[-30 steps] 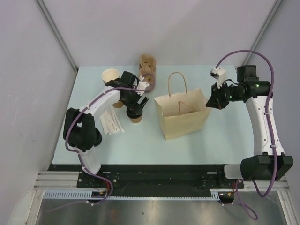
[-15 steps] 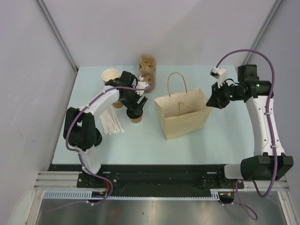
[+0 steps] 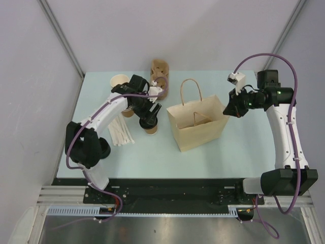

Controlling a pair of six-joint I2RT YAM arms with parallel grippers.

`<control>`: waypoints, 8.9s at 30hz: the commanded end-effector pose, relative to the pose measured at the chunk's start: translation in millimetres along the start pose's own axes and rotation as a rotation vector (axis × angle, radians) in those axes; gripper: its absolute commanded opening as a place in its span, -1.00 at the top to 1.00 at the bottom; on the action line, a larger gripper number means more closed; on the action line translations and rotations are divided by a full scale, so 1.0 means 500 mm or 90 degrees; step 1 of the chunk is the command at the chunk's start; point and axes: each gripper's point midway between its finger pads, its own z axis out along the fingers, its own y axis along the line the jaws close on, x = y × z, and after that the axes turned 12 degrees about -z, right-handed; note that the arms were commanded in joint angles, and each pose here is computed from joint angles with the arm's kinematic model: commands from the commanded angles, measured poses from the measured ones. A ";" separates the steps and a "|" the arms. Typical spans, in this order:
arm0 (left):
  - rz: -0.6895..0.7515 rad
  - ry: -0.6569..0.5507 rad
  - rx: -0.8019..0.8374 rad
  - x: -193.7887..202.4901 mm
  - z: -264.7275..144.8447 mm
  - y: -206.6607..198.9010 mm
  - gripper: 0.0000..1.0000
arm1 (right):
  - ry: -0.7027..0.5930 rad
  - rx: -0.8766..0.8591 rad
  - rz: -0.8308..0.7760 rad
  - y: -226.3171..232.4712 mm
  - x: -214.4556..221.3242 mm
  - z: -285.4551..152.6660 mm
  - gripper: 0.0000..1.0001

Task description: Pack the takeout coffee

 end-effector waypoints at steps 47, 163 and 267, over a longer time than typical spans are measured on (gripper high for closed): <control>0.312 -0.232 0.256 -0.151 -0.282 -0.455 0.14 | -0.062 -0.004 -0.033 0.130 -0.061 -0.031 1.00; 0.610 -0.174 0.159 -0.058 -0.103 -0.416 0.32 | -0.174 0.042 -0.315 0.087 -0.213 0.059 1.00; 0.536 0.073 0.017 -0.037 0.186 -0.155 0.65 | -0.214 0.008 -0.163 0.071 -0.080 0.170 1.00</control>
